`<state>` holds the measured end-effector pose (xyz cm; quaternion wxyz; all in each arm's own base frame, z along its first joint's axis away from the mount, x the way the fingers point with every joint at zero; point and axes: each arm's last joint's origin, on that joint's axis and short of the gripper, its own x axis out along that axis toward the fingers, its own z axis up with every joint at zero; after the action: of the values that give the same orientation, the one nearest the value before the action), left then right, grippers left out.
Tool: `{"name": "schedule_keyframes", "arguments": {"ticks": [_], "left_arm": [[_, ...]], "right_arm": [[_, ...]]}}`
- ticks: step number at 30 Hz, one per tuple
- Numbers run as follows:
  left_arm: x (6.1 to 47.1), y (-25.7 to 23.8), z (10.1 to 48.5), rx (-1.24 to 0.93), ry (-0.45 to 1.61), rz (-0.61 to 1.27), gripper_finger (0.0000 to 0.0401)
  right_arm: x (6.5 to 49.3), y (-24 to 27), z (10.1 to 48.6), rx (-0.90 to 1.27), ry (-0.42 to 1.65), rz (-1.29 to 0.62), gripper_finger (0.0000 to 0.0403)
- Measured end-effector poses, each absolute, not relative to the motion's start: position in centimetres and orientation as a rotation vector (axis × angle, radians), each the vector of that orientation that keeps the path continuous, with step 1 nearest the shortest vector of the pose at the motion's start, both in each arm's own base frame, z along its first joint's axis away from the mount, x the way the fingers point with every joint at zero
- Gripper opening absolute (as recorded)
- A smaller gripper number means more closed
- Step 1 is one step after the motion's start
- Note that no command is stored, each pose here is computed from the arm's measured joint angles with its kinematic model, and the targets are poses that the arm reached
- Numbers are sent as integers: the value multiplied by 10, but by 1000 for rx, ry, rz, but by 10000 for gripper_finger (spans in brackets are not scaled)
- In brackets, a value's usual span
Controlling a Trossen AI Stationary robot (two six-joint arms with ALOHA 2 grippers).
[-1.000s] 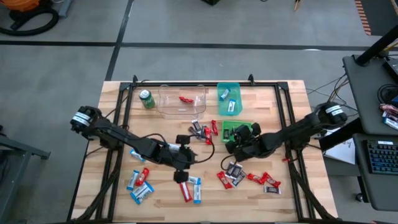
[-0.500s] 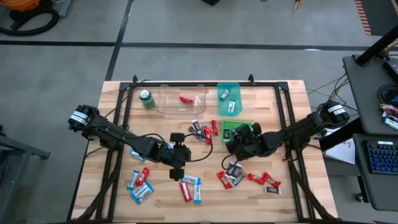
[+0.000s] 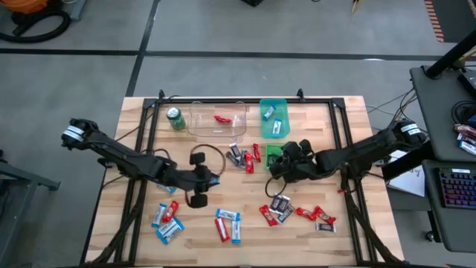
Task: Sort candy
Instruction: Put the red chocolate bar into the transparent bin
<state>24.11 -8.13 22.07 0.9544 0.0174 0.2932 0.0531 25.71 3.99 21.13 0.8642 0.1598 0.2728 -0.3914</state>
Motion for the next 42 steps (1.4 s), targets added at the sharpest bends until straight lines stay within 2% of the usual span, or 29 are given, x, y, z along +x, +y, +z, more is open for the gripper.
{"name": "schedule_keyframes", "arguments": {"ticks": [8, 16, 23, 29, 42], "left_arm": [[219, -68, 217, 19, 426, 278, 92], [207, -59, 226, 37, 364, 418, 92], [194, -54, 238, 27, 344, 423, 92], [181, -49, 247, 17, 329, 423, 92], [179, -48, 243, 35, 355, 424, 92]], "right_arm": [[297, 31, 232, 312, 644, -711, 185], [344, 25, 231, 284, 744, -664, 185], [375, 22, 212, 232, 881, -713, 185], [395, 19, 190, 285, 969, -677, 185], [409, 3, 143, 373, 1093, -728, 184]]}}
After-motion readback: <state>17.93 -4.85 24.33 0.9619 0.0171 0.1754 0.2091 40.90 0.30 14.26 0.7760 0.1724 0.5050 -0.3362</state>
